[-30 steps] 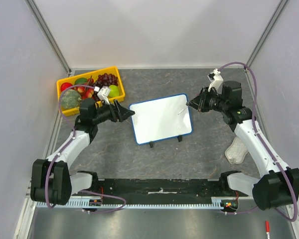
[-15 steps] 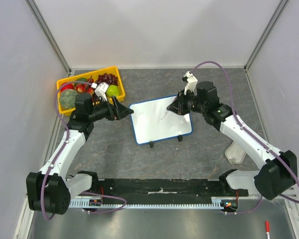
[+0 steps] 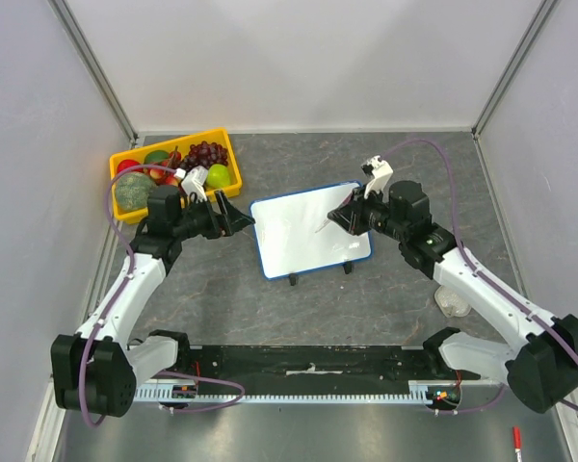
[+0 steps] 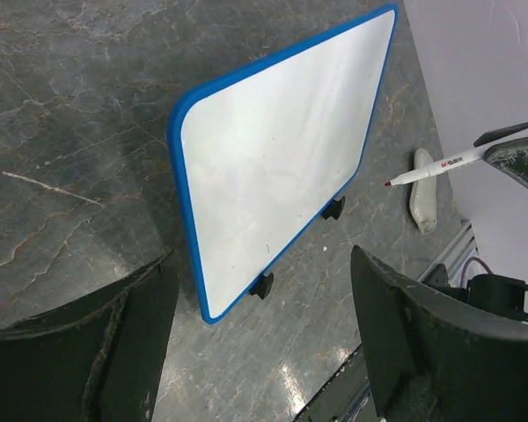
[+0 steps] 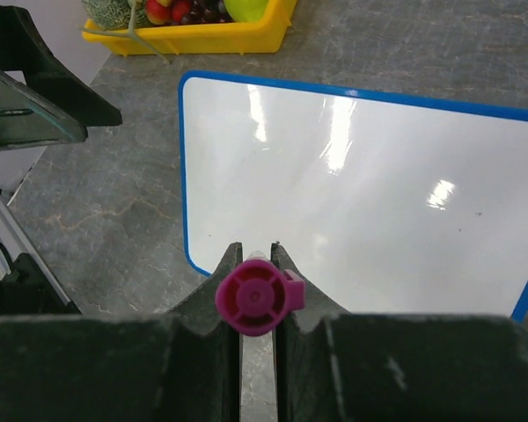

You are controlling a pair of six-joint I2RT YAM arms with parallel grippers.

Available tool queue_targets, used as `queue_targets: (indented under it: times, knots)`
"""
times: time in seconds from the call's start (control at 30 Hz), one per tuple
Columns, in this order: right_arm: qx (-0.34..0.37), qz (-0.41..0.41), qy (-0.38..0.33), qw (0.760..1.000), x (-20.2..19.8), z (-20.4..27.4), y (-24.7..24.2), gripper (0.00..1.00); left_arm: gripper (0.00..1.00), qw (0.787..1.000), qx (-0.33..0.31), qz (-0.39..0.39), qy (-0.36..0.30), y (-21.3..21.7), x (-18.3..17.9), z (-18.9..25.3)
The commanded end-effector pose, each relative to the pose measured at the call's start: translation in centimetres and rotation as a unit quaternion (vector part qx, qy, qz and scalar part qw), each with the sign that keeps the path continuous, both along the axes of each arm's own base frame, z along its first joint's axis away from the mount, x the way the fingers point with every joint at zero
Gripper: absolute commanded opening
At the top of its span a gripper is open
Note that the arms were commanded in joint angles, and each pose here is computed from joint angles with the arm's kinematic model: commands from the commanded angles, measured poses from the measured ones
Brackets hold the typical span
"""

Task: Write a sentence on the whiteboard
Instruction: Hold the whiteboard on the whiteboard stand.

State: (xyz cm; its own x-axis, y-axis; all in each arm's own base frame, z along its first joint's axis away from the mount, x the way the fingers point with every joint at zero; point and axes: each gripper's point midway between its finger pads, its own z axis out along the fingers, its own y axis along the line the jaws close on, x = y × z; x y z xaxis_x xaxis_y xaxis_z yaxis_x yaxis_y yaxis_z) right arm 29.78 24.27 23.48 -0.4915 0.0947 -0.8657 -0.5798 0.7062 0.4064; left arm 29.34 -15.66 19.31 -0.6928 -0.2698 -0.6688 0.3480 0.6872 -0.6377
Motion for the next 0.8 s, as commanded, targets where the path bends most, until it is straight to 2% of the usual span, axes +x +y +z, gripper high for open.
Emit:
queue_targets:
  times: [0.0,0.3,0.4,0.6,0.77]
  knots:
    - [0.008,-0.022,-0.057,0.998,-0.3,2.3,-1.3,0.00,0.82,1.000,-0.013,-0.007,-0.011,-0.4,-0.2,0.9]
    - [-0.017,-0.022,-0.074,0.997,-1.0,2.2,-2.2,0.00,0.84,0.999,0.014,-0.016,-0.024,0.0,-0.4,3.3]
    - [-0.020,-0.022,-0.076,0.997,-0.9,2.1,-2.3,0.00,0.84,0.998,0.002,-0.056,-0.030,-0.7,-1.7,3.4]
    - [-0.026,-0.026,-0.071,0.997,-0.8,1.0,-2.4,0.00,0.85,0.998,0.037,-0.043,-0.007,0.2,-2.4,1.2]
    - [-0.017,-0.018,-0.069,0.997,-0.6,0.9,-1.9,0.00,0.85,0.997,0.049,-0.028,-0.043,0.9,-2.5,2.6]
